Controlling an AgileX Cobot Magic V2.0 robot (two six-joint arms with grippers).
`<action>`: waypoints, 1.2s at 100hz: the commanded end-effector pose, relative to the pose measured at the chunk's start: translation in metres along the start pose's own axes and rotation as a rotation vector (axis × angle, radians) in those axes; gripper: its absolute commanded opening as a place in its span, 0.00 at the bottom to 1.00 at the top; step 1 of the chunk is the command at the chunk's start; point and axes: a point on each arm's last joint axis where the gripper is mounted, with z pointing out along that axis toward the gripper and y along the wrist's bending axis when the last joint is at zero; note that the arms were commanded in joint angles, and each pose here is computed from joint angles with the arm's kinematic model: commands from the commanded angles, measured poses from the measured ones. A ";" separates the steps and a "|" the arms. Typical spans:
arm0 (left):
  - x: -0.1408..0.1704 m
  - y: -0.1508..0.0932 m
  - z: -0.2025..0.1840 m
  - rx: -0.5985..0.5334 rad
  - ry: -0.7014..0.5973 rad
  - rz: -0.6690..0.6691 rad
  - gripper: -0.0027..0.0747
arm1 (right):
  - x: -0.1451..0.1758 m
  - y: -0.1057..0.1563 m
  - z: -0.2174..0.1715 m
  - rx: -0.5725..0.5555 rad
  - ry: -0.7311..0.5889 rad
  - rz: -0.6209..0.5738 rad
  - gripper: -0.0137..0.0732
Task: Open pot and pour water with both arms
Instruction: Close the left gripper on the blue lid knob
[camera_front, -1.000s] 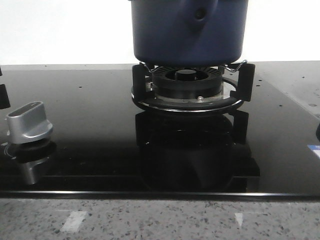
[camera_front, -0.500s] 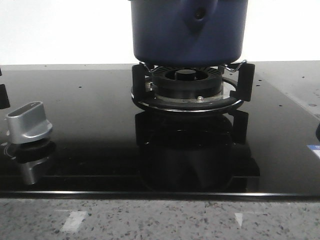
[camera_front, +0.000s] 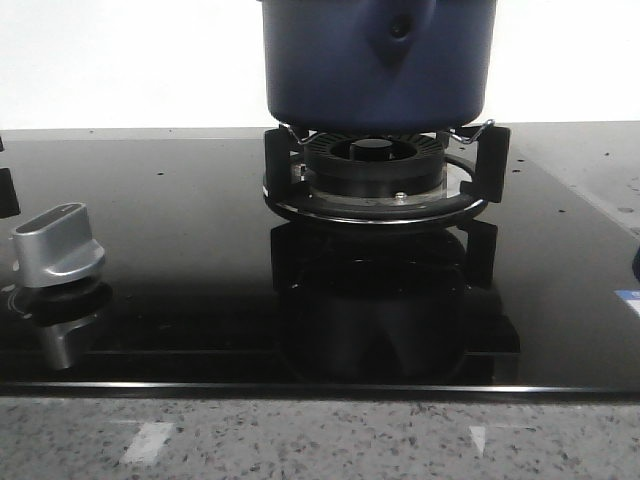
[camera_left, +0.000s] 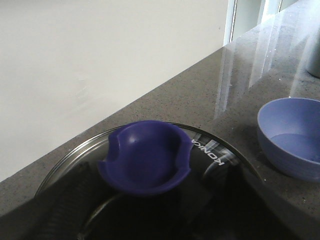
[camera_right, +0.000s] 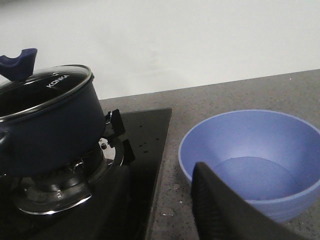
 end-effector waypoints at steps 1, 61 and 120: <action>-0.024 -0.001 -0.007 -0.011 -0.080 -0.014 0.66 | -0.017 0.002 0.000 -0.008 -0.090 -0.022 0.47; -0.017 0.008 0.029 -0.006 -0.068 -0.104 0.66 | -0.017 0.002 0.000 -0.008 -0.090 -0.022 0.47; -0.007 0.010 0.054 0.026 -0.057 -0.201 0.66 | -0.017 0.002 0.000 -0.008 -0.089 -0.022 0.47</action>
